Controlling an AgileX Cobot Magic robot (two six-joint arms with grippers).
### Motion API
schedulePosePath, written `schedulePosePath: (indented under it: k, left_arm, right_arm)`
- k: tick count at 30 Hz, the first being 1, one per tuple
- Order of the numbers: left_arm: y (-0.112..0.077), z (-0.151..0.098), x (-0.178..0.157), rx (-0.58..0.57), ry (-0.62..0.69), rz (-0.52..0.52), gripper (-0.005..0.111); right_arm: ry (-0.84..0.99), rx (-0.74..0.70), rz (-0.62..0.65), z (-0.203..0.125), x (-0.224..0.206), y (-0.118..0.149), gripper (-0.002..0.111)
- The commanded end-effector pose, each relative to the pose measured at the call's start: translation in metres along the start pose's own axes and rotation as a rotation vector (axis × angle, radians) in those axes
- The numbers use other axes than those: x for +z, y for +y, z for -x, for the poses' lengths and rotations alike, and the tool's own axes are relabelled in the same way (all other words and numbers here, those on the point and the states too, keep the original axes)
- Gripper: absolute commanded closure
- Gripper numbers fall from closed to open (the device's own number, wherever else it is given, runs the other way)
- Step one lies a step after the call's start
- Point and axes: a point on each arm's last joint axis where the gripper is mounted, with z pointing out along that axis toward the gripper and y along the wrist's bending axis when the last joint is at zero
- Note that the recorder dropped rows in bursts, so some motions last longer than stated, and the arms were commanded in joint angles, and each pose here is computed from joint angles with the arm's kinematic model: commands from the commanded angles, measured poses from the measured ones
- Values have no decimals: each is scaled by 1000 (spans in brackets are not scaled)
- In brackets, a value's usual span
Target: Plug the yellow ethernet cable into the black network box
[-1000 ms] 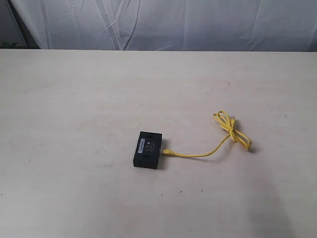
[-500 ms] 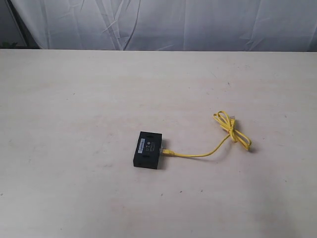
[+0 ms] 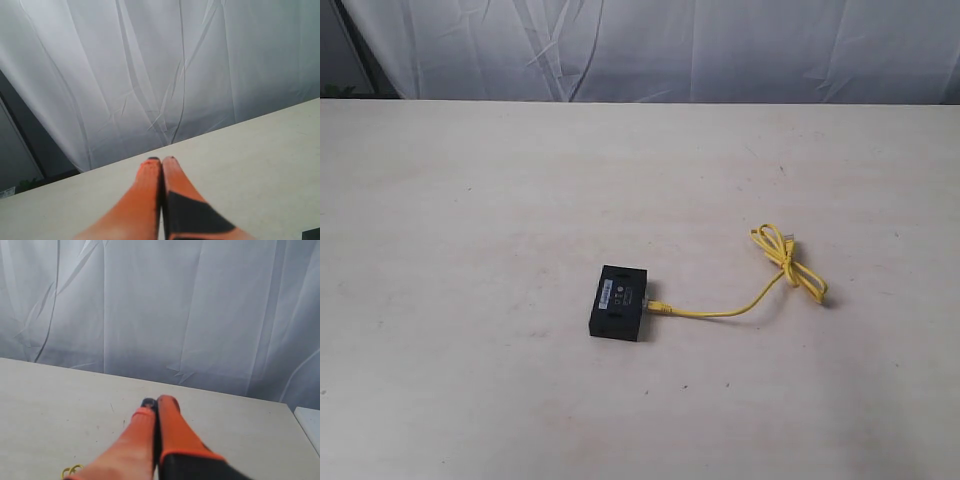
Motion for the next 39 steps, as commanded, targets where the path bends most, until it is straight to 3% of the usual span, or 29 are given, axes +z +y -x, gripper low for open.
schedulePosePath:
  k: [1,9,15,19,25,39]
  left_arm:
    - [-1,-1,0,-11,-1,-4,107]
    - [0,-1,0,9,-1,0,107]
    - [3,-1,-6,-186,-16,42,107]
    - [5,-8,-21,-173,-73,100,107]
    - [0,-63,-24,-237,-53,198,107]
    - [-12,-150,-21,-251,81,275,107]
  right_arm:
    - [-15,7,-9,0,-1,-1,108]
    - [-15,7,-9,0,-1,-1,108]
    - [-15,7,-9,0,-1,-1,108]
    - [-15,7,-9,0,-1,-1,108]
    - [-15,7,-9,0,-1,-1,108]
    - [-8,7,-7,0,-1,-1,108]
